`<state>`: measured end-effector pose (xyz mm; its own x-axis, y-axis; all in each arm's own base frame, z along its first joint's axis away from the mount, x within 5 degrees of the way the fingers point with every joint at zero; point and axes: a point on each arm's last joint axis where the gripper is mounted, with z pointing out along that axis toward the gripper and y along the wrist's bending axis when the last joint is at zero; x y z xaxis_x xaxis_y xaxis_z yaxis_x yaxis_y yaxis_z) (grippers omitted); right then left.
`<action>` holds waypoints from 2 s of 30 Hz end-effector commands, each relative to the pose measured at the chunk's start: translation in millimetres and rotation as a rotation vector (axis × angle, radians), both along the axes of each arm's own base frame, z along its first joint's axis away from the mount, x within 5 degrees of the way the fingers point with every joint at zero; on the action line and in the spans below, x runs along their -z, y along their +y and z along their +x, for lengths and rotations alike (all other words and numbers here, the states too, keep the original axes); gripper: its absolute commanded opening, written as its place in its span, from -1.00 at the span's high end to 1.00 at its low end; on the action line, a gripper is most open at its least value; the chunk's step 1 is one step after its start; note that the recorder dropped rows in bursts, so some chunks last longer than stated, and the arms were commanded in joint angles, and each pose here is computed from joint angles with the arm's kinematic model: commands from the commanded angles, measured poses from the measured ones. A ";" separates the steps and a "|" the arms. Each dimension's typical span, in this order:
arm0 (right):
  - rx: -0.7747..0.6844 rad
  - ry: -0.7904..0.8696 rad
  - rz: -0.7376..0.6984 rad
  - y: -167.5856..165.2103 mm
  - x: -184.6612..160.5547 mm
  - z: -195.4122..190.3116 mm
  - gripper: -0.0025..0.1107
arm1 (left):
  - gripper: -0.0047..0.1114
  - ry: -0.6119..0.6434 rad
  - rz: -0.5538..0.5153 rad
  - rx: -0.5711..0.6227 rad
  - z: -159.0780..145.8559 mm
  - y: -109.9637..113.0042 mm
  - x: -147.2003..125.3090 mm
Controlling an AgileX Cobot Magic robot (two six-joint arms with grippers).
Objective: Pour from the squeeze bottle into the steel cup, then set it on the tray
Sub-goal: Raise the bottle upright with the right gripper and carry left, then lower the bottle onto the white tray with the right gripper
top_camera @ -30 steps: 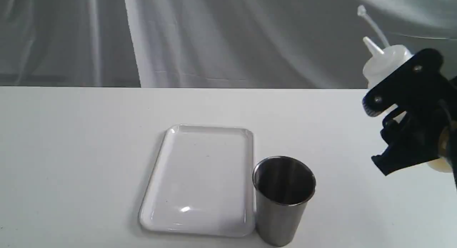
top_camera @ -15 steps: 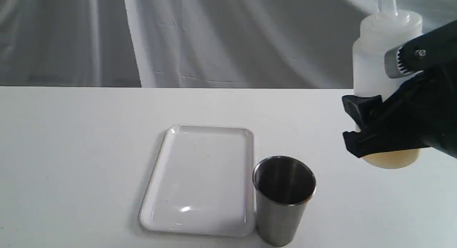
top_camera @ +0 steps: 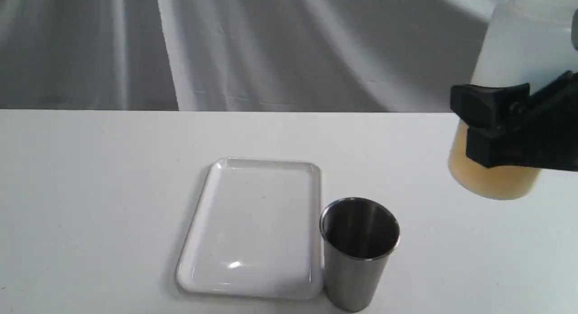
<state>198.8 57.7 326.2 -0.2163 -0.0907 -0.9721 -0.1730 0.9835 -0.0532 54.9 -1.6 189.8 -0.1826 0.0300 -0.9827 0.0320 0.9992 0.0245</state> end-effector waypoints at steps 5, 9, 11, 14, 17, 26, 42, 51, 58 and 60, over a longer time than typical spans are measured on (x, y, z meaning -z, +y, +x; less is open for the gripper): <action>-0.200 -0.070 0.159 19.8 -30.0 -2.2 0.92 | 0.92 -0.006 -0.004 -0.002 0.1 0.1 0.7; -0.198 -0.034 0.269 25.4 -32.1 7.3 0.92 | 0.92 -0.006 -0.006 -0.002 0.1 0.1 0.7; -0.196 0.012 0.346 30.0 -26.4 14.8 0.92 | 0.92 -0.006 -0.006 -0.002 0.1 0.1 0.7; -0.213 0.066 0.395 37.8 -15.1 26.0 0.92 | 0.92 -0.006 -0.006 -0.002 0.1 0.1 0.7; -0.315 0.031 0.277 47.1 -9.0 32.0 0.92 | 0.92 -0.006 -0.003 -0.002 0.1 0.1 0.7; -0.432 -0.260 0.117 59.5 -15.0 47.6 0.92 | 0.92 -0.006 -0.003 -0.002 0.1 0.1 0.7; -0.426 -0.135 0.025 116.1 4.7 92.6 0.96 | 0.92 -0.006 -0.004 -0.002 0.1 0.1 0.7; -0.383 -0.136 0.029 158.4 31.3 87.9 0.96 | 0.92 -0.006 -0.004 -0.002 0.1 0.1 0.7; -0.146 -0.205 -0.039 180.2 54.7 80.8 0.96 | 0.92 -0.006 -0.006 -0.002 0.1 0.1 0.7; -0.110 -0.196 -0.034 185.6 61.7 77.2 0.96 | 0.92 -0.006 -0.006 -0.002 0.1 0.1 0.7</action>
